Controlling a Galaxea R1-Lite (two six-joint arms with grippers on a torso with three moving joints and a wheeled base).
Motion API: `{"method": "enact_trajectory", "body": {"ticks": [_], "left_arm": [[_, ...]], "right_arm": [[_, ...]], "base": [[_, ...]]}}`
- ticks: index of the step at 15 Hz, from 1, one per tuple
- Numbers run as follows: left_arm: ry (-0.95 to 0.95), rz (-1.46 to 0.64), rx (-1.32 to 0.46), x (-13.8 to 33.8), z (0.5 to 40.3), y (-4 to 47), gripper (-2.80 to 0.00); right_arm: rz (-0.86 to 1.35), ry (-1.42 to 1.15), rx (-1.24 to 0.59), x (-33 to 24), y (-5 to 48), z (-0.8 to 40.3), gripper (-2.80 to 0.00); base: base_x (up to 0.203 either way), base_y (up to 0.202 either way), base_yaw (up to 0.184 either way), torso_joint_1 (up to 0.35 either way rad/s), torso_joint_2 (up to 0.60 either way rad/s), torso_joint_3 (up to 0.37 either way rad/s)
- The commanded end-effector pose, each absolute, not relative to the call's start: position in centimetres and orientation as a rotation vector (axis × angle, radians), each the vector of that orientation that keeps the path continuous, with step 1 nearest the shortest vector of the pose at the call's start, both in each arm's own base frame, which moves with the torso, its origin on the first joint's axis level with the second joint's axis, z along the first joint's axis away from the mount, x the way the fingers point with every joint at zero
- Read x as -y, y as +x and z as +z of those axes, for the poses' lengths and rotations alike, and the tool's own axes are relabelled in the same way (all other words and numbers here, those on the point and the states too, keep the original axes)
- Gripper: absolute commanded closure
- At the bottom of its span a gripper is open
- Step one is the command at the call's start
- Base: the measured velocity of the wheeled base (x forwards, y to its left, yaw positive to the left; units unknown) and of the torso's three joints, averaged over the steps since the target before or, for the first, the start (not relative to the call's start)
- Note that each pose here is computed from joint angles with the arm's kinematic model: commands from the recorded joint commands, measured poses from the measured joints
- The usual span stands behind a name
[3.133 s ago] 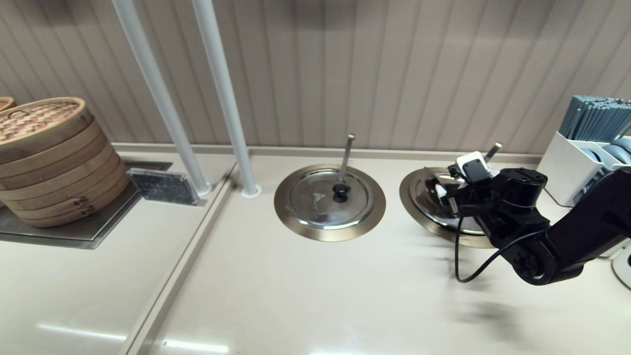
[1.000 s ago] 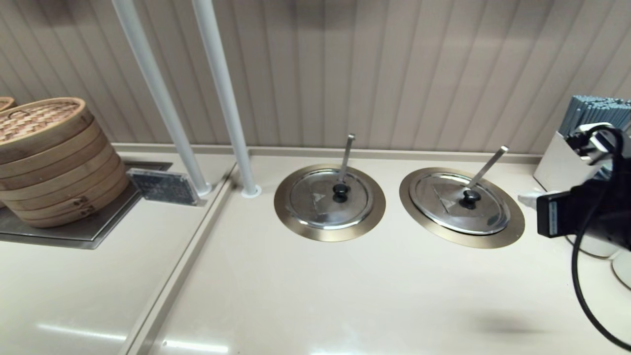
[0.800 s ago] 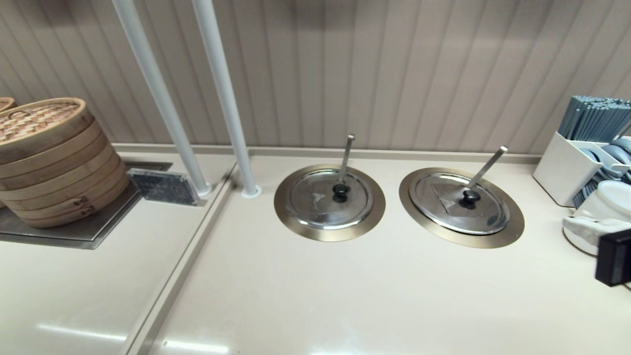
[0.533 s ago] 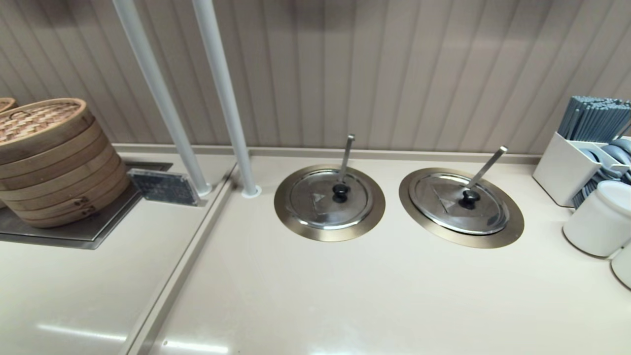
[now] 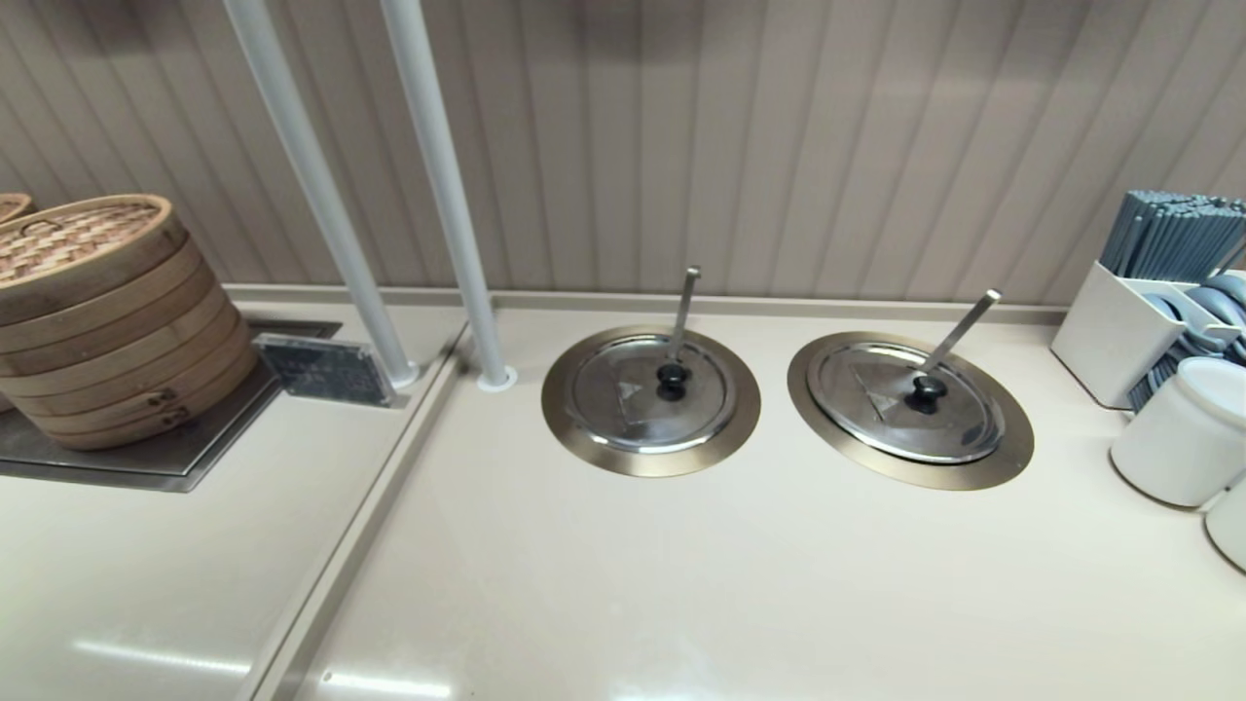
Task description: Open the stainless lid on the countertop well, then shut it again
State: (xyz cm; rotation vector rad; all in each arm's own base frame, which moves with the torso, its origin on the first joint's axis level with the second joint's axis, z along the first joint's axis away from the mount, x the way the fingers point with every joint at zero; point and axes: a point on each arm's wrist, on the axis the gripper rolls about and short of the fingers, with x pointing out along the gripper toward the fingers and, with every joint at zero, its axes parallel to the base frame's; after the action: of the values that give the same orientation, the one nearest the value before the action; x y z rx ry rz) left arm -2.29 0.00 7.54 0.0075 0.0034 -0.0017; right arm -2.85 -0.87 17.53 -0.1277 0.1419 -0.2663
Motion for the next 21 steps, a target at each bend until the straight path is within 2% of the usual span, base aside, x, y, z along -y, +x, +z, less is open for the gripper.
{"method": "enact_trajectory", "body": {"ticks": [1, 5, 8, 10, 13, 21], "left_arm": [[0.008, -0.002, -0.005, 0.0, 7.5, -2.3, 0.0], [0.008, -0.002, -0.003, 0.0, 7.5, -2.3, 0.0], [0.008, -0.002, -0.003, 0.0, 7.5, -2.3, 0.0], [0.008, -0.002, -0.003, 0.0, 7.5, -2.3, 0.0], [0.008, -0.002, -0.003, 0.0, 7.5, -2.3, 0.0], [0.008, -0.002, -0.003, 0.0, 7.5, -2.3, 0.0]], "right_arm": [[-0.274, -0.133, -0.088, 0.6, -3.7, 18.2, 0.0], [-0.201, -0.141, 0.028, 0.4, -6.1, 14.2, 0.0], [-0.125, -0.154, -0.059, 0.3, -3.5, 9.1, 0.0], [0.031, -0.124, 0.022, -0.1, -2.3, 7.8, 0.0], [0.024, -0.028, 0.026, -0.1, -2.3, 7.9, 0.0], [0.019, -0.058, 0.012, -0.1, -2.3, 7.7, 0.0]], "base": [[0.0, 0.0, 0.0, 0.0, 0.0, 0.0], [0.0, 0.0, 0.0, 0.0, 0.0, 0.0], [0.0, 0.0, 0.0, 0.0, 0.0, 0.0], [0.0, 0.0, 0.0, 0.0, 0.0, 0.0], [0.0, 0.0, 0.0, 0.0, 0.0, 0.0], [0.0, 0.0, 0.0, 0.0, 0.0, 0.0]]}}
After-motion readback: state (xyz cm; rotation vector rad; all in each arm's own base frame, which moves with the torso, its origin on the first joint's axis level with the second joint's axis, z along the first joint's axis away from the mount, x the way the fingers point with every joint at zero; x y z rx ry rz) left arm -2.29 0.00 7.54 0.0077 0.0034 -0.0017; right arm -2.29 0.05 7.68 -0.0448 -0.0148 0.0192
